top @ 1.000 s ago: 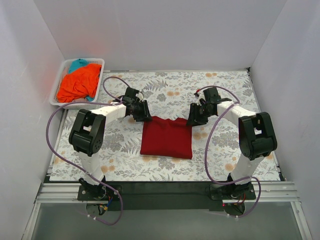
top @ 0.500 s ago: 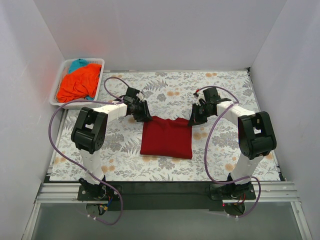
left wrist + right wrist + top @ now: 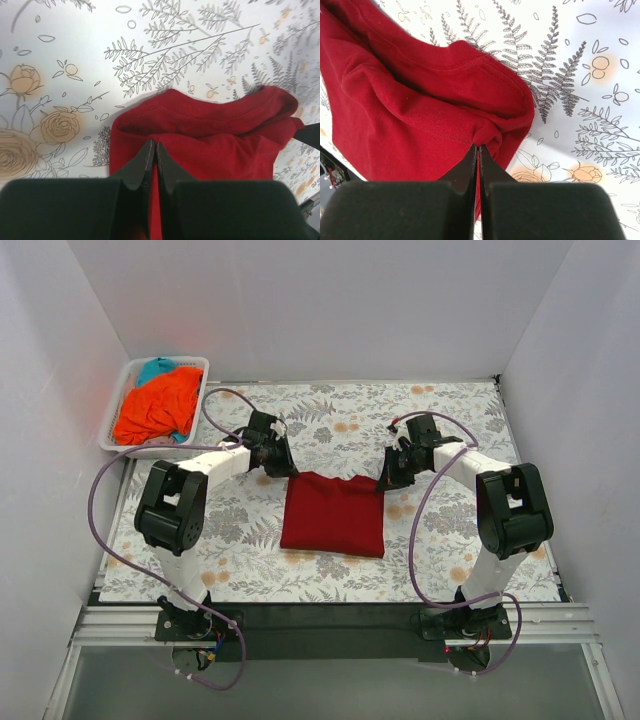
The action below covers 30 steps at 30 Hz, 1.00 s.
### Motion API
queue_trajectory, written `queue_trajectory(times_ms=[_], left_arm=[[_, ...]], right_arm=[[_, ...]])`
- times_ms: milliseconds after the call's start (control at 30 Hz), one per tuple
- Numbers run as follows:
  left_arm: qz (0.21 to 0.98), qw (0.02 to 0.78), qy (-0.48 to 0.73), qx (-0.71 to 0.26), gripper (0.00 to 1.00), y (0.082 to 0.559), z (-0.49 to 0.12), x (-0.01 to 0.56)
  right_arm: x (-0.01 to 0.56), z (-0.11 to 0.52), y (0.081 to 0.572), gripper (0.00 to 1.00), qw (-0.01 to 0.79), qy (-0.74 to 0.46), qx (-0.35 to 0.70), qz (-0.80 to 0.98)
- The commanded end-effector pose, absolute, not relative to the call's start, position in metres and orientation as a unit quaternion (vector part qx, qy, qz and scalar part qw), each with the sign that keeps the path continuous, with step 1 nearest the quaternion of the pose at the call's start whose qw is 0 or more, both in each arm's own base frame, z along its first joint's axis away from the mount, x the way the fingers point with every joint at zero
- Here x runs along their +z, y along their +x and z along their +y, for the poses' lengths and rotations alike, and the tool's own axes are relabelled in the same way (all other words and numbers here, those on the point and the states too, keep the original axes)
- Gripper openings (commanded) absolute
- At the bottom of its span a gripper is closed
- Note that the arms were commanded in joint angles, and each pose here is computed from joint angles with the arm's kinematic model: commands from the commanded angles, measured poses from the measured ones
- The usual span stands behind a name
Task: Fold and stack the t-shirts
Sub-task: Fold the tshirt
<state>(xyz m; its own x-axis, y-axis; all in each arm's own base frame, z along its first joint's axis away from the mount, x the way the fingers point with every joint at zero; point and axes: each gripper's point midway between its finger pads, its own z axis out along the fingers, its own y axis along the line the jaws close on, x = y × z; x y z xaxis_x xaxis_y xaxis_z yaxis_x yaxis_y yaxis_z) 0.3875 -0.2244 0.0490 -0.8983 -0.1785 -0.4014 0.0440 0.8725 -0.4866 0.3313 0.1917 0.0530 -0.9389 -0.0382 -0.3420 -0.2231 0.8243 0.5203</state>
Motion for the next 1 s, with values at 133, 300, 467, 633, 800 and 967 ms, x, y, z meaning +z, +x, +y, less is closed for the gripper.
queue_trajectory(times_ms=[133, 300, 467, 633, 800, 967], left_arm=[[0.924, 0.308, -0.03, -0.222, 0.0, 0.397, -0.205, 0.101], [0.925, 0.322, -0.03, -0.198, 0.0, 0.403, -0.197, 0.098], [0.926, 0.325, -0.022, -0.193, 0.0, 0.412, -0.199, 0.093], [0.924, 0.333, -0.021, -0.186, 0.0, 0.423, -0.2, 0.088], [0.924, 0.34, -0.029, -0.17, 0.0, 0.436, -0.197, 0.081], [0.927, 0.344, -0.053, -0.137, 0.0, 0.454, -0.185, 0.065]], right_arm=[[0.083, 0.189, 0.344, 0.01, 0.214, -0.07, 0.282, 0.933], [0.092, 0.181, 0.351, 0.01, 0.238, -0.06, 0.262, 0.933], [0.107, 0.175, 0.357, 0.01, 0.259, -0.054, 0.262, 0.928], [0.108, 0.166, 0.362, 0.01, 0.27, -0.042, 0.244, 0.93], [0.079, 0.161, 0.377, 0.01, 0.255, -0.031, 0.216, 0.942], [0.055, 0.156, 0.394, 0.01, 0.251, -0.018, 0.19, 0.949]])
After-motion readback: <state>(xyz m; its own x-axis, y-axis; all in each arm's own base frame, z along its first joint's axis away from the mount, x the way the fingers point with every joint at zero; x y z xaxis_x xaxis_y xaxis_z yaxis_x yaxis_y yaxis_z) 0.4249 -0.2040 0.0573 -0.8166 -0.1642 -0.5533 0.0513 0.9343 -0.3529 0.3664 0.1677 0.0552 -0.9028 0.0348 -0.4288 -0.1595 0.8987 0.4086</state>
